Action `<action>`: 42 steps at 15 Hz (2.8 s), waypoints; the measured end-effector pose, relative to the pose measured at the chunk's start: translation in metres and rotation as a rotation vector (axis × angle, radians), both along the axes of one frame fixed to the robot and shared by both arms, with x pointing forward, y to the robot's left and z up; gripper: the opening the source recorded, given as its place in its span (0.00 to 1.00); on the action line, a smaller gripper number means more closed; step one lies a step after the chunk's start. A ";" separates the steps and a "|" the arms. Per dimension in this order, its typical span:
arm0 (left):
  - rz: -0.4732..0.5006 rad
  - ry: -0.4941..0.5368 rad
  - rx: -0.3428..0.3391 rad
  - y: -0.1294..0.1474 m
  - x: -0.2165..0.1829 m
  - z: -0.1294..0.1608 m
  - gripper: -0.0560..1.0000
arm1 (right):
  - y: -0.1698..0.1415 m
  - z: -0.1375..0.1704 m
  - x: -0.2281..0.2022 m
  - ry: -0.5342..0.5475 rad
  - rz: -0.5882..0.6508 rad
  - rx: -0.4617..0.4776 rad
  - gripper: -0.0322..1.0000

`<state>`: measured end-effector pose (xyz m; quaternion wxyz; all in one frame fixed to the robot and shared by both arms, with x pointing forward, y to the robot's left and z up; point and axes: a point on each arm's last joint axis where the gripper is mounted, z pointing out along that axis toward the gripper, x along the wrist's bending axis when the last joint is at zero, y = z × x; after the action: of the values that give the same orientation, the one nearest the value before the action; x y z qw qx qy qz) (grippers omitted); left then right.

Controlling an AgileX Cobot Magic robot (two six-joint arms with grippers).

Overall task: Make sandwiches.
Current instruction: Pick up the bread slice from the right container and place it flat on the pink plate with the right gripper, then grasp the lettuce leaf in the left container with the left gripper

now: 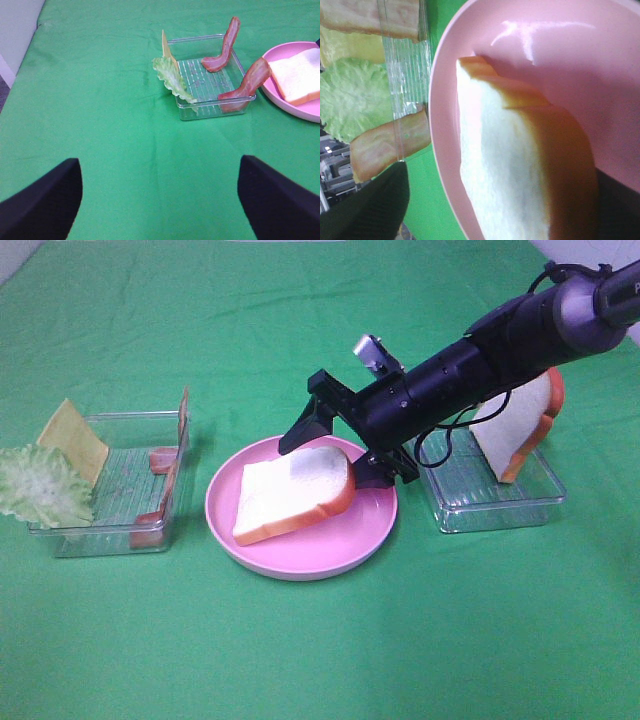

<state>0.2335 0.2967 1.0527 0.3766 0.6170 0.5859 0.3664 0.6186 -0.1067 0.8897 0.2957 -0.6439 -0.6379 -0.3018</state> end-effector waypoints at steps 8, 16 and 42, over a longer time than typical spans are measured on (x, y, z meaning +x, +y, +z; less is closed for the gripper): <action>0.000 0.000 0.000 0.000 0.000 0.000 0.81 | -0.022 0.051 -0.013 -0.173 0.167 -0.268 0.85; 0.000 0.000 0.000 0.000 0.000 0.000 0.81 | -0.065 0.167 -0.070 -0.353 0.249 -0.548 0.85; -0.010 0.000 -0.015 -0.001 0.000 0.000 0.81 | -0.180 0.160 -0.385 -1.057 0.038 -0.572 0.85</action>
<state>0.2334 0.2953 1.0527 0.3831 0.6170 0.5855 0.3602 0.2332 -0.2867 1.0494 -0.2411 -0.4493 -0.7656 -0.3922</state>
